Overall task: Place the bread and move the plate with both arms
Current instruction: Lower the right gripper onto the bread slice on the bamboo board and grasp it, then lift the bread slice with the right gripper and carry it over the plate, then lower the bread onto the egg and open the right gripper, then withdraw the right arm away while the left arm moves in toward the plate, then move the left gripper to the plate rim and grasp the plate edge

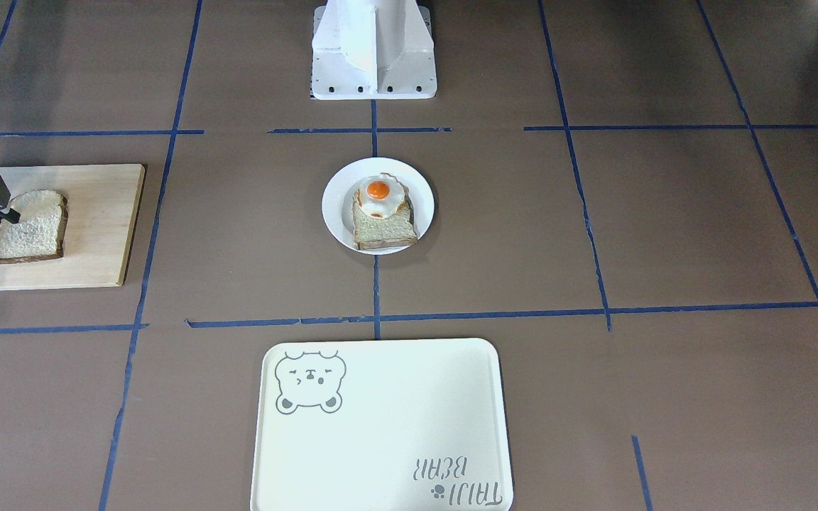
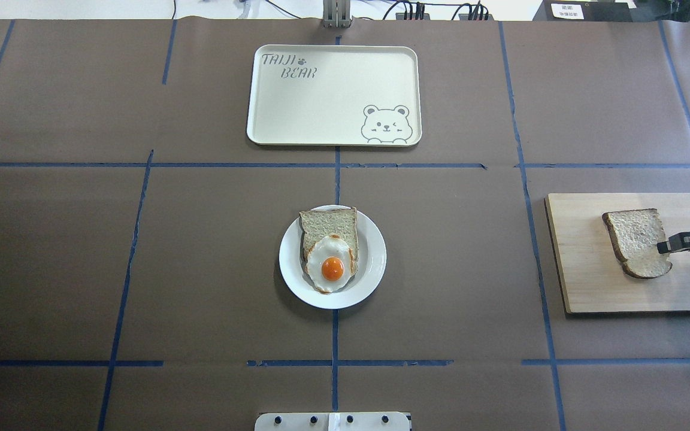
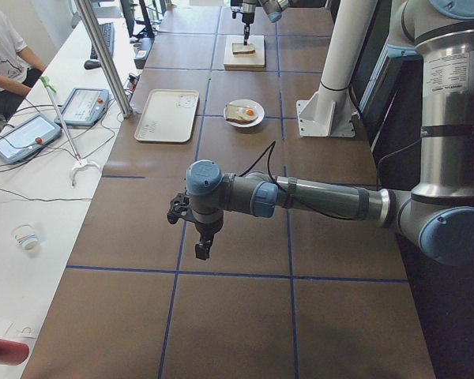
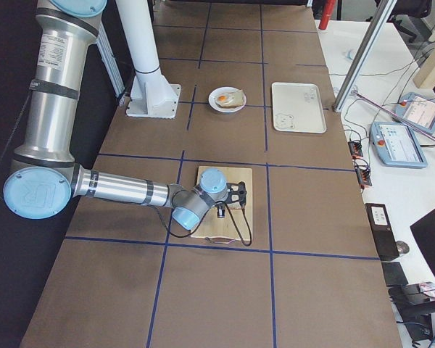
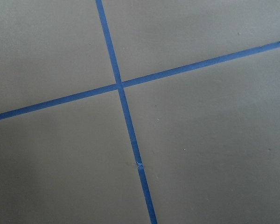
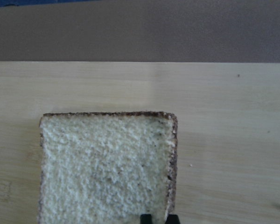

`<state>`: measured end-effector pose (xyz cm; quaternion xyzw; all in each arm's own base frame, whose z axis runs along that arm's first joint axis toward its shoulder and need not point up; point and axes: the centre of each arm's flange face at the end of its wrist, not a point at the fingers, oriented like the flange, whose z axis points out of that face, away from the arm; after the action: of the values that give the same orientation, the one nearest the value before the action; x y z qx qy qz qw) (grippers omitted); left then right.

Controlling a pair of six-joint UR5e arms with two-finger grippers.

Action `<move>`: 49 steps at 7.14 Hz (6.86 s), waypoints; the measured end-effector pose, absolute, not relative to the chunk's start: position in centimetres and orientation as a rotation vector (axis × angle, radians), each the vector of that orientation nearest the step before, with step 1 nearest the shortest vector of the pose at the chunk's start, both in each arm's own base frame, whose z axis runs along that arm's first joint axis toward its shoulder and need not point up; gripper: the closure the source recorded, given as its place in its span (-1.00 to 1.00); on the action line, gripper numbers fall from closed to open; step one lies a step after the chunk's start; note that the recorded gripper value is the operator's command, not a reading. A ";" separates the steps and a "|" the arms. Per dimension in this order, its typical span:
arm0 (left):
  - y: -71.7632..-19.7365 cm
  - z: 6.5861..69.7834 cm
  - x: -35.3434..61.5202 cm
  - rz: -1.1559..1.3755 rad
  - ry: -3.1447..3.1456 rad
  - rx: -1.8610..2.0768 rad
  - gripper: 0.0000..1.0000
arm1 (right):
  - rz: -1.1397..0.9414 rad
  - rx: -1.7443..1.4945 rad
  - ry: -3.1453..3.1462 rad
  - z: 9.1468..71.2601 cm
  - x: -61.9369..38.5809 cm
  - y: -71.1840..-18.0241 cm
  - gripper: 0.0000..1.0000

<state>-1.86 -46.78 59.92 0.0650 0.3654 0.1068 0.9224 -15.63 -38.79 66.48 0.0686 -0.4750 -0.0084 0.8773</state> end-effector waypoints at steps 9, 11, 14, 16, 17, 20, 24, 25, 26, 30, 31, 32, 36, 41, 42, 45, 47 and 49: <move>-47.2 59.4 -1.8 0.223 0.752 0.143 -1.00 | -0.121 0.213 -1.201 52.4 -17.9 -42.6 1.00; -47.2 59.3 -1.8 0.224 0.753 0.146 -1.00 | -0.146 0.223 -1.276 44.4 -23.1 -46.4 1.00; -47.4 59.1 -1.8 0.226 0.753 0.150 -1.00 | -0.090 0.234 -1.360 31.8 -35.8 -47.0 1.00; -47.4 59.1 -1.8 0.226 0.753 0.150 -1.00 | -0.059 0.265 -1.392 27.1 -44.3 -43.4 1.00; -47.4 59.1 -1.8 0.226 0.753 0.150 -1.00 | -0.045 0.283 -1.387 25.5 -47.7 -41.8 1.00; -47.5 59.1 -1.8 0.226 0.753 0.150 -1.00 | -0.043 0.279 -1.348 24.6 -52.5 -38.4 1.00; -47.6 59.0 -1.8 0.227 0.753 0.152 -1.00 | -0.040 0.256 -1.304 27.5 -52.7 -37.8 -0.98; -47.6 59.0 -1.8 0.227 0.753 0.152 -1.00 | -0.036 0.257 -1.297 27.8 -52.8 -37.7 -1.00; -47.6 59.0 -1.8 0.227 0.753 0.152 -1.00 | -0.028 0.263 -1.290 27.9 -52.9 -37.8 -1.00; -49.0 57.6 -1.6 0.239 0.751 0.180 -1.00 | 0.027 0.117 -1.018 25.9 -48.1 -44.3 -1.00; -50.0 56.8 -1.5 0.247 0.751 0.195 -1.00 | 0.001 0.087 -0.944 26.9 -44.2 -47.3 -1.00; -50.4 56.6 -1.4 0.252 0.752 0.202 -1.00 | -0.057 0.082 -0.877 28.4 -39.5 -50.0 -1.00; -51.0 54.5 0.1 0.260 0.780 0.252 -1.00 | -0.367 0.124 -0.743 45.7 -14.7 -52.7 -1.00; -47.6 47.4 19.4 0.026 1.078 0.215 -1.00 | -0.328 0.074 -0.731 60.8 3.1 -42.5 -1.00; -46.1 45.8 23.7 -0.054 1.133 0.202 -1.00 | -0.318 0.068 -0.731 61.1 3.4 -42.1 -1.00; -40.6 39.3 38.1 -0.311 1.297 0.190 -1.00 | -0.312 0.064 -0.732 61.3 3.5 -41.9 -1.00; -35.7 35.4 44.8 -0.406 1.447 0.157 -0.97 | -0.312 0.065 -0.732 61.3 3.5 -41.9 -1.00; -32.5 33.2 49.9 -0.472 1.544 0.132 -0.70 | -0.311 0.065 -0.732 61.3 3.5 -41.9 -1.00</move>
<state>49.95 -32.54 33.25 0.0591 0.6904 -0.2109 0.6895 3.51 -41.90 61.28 0.0316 -0.3563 -0.1516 0.9215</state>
